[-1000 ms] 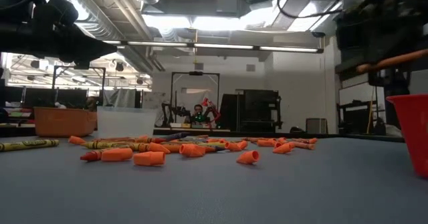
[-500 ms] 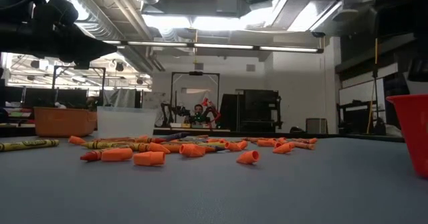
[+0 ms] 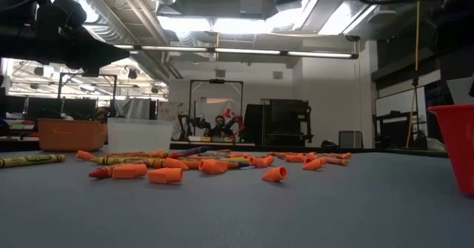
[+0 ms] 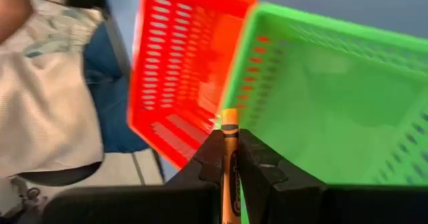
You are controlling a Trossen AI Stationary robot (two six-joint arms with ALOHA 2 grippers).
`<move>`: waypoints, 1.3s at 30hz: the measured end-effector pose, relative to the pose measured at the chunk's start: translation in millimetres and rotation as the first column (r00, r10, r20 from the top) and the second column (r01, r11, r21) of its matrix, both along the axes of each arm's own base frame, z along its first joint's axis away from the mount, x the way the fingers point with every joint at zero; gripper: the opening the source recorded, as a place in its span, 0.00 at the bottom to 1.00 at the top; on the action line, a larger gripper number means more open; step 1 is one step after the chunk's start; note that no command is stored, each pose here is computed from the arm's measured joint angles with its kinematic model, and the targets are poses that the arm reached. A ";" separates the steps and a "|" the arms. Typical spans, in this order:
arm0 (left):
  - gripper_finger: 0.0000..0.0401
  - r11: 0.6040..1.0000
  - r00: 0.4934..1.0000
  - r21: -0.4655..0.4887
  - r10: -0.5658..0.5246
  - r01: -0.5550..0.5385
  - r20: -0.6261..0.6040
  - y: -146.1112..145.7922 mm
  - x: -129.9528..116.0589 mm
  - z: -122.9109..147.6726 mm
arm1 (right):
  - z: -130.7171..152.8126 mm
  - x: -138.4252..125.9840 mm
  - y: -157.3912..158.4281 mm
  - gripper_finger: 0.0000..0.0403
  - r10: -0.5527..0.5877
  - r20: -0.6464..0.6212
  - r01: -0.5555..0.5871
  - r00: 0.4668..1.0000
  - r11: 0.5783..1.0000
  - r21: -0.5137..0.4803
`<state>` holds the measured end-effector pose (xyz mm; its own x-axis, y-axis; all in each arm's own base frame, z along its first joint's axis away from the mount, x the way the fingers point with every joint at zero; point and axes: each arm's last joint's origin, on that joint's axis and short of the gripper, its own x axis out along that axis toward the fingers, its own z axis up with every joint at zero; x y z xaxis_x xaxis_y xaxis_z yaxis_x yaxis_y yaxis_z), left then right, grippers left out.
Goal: Sort crayons
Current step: Put the light orange crayon into the green bin, then put the orange crayon into the transparent bin
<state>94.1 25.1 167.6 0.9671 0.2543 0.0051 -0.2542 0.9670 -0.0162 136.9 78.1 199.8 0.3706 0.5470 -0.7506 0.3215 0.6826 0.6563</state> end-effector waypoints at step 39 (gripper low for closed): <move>0.00 0.972 0.969 -0.098 -0.200 0.215 0.143 -9.7 2.4 11.1 | -1.4 -1.4 -1.1 0.41 -0.005 -0.018 0.005 1.000 1.000 -0.016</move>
<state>96.6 15.4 178.6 0.9914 0.0544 0.1190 -0.0366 0.9885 -0.1467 135.5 77.1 198.4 0.3600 0.5329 -0.7658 0.3363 0.6915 0.6393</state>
